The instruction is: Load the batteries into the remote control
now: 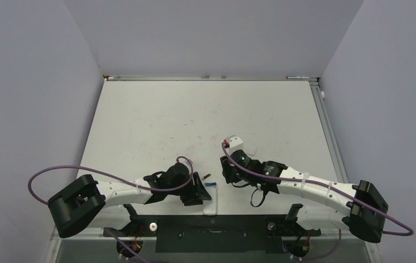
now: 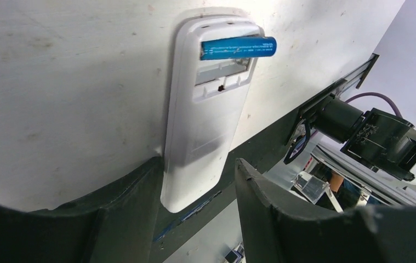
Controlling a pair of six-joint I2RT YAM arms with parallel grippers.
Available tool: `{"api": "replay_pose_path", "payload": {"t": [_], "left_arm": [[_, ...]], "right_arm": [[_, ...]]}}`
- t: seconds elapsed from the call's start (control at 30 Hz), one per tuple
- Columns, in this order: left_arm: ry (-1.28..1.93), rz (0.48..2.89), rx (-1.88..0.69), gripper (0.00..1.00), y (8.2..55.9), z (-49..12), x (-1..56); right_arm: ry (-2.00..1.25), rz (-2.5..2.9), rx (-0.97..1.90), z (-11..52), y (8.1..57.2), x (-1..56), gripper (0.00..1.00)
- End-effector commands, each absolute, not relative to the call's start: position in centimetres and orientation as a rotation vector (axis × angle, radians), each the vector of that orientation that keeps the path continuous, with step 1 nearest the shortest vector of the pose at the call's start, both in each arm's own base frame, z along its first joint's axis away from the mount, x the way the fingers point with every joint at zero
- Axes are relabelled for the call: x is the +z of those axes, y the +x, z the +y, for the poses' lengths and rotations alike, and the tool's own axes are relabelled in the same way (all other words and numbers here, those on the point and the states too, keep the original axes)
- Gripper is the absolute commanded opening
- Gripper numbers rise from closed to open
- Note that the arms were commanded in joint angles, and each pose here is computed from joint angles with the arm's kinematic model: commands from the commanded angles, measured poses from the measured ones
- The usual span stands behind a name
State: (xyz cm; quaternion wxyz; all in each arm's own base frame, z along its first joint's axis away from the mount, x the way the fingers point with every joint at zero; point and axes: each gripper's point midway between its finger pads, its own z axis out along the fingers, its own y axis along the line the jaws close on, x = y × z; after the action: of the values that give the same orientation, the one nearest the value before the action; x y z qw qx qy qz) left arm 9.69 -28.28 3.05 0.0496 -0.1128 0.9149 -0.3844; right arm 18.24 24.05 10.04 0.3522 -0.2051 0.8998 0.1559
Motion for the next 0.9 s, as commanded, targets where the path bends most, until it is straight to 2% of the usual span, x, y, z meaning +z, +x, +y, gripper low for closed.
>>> {"api": "replay_pose_path", "payload": {"t": [0.0, 0.37, 0.7, 0.87], "left_arm": [[-0.334, 2.741, -1.208, 0.47, 10.5, -30.1, 4.0], [-0.323, 2.743, -1.176, 0.46, 10.5, -30.3, 4.0], [-0.324, 2.690, -0.975, 0.48, 13.3, -27.0, 5.0], [-0.385, 2.656, -0.958, 0.41, 15.6, -25.5, 5.0]], "right_arm": [[-0.494, 2.310, 0.466, 25.1, 18.6, 10.4, 0.36], [-0.501, 2.301, 0.445, 25.0, 19.0, 10.2, 0.36], [-0.496, 2.300, 0.447, 25.2, 19.5, 10.1, 0.36], [-0.485, 2.298, 0.462, 25.5, 19.9, 10.1, 0.36]]}}
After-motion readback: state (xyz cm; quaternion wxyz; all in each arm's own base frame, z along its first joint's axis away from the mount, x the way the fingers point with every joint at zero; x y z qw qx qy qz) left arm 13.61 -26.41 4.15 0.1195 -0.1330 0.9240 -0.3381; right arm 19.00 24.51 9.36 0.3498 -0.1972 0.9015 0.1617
